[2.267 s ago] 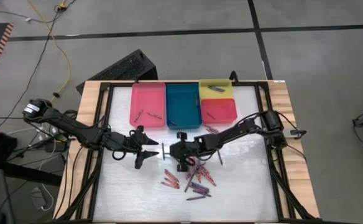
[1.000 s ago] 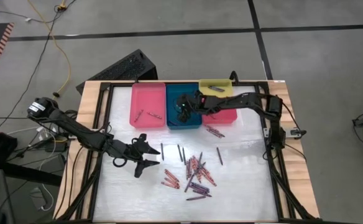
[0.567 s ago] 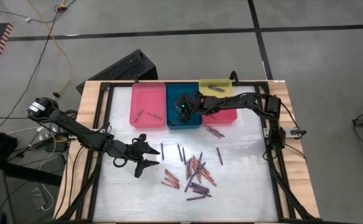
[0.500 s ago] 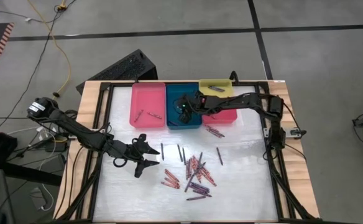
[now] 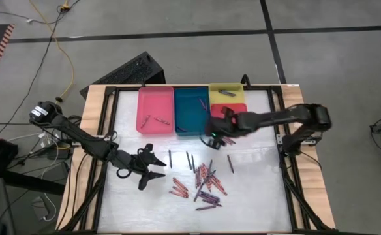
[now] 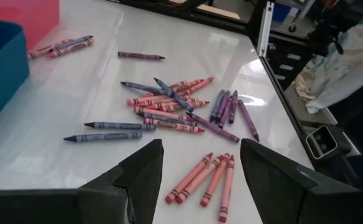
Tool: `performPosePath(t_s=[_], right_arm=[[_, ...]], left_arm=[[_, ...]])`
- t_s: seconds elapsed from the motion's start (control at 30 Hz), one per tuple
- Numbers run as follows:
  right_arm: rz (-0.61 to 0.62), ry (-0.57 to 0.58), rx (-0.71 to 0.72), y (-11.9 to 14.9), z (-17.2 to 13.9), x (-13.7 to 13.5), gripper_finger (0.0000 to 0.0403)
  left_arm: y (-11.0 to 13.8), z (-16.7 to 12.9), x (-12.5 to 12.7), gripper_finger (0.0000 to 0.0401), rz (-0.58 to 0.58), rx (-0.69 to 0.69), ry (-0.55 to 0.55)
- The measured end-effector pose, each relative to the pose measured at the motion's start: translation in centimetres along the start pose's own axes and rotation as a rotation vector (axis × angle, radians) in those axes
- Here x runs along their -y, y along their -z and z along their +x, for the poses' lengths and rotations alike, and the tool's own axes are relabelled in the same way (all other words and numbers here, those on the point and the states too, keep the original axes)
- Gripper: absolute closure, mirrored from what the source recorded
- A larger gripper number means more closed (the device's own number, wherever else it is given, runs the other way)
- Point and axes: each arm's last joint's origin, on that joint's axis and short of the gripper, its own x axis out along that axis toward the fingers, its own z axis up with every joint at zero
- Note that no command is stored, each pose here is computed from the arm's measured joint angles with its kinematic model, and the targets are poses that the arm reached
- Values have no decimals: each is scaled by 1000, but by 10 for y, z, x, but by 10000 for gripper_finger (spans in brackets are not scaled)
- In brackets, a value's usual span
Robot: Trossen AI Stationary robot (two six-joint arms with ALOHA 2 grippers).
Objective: Sort crayons
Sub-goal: Put the pink crayon into the pink bin
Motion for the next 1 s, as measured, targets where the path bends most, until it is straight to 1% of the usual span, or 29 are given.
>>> performPosePath(t_s=[0.1, 0.17, 0.3, 0.43, 0.6, 0.7, 0.77, 1.0], right_arm=[[79, -3, 22, 31, -13, -3, 327], [140, -16, 48, 51, -16, -6, 327], [204, -56, 156, 83, -11, -16, 327], [218, -63, 218, 104, 3, -23, 327], [196, -26, 189, 121, 23, -26, 327], [158, 29, 153, 131, 34, -28, 327], [140, 60, 139, 134, 41, -30, 327], [95, 92, 88, 141, 61, -41, 327]], left_arm=[[0, -1, 2, 197, 0, 4, 7], [-1, -1, 4, 197, -4, 18, 19], [-7, -2, 7, 197, 13, 79, 57], [-15, -8, 9, 197, 24, 133, 75], [-22, -16, 9, 197, 13, 160, 90], [-25, -21, 10, 197, 10, 173, 104], [-26, -25, 11, 197, 18, 176, 111], [-30, -33, 14, 197, 40, 202, 133]])
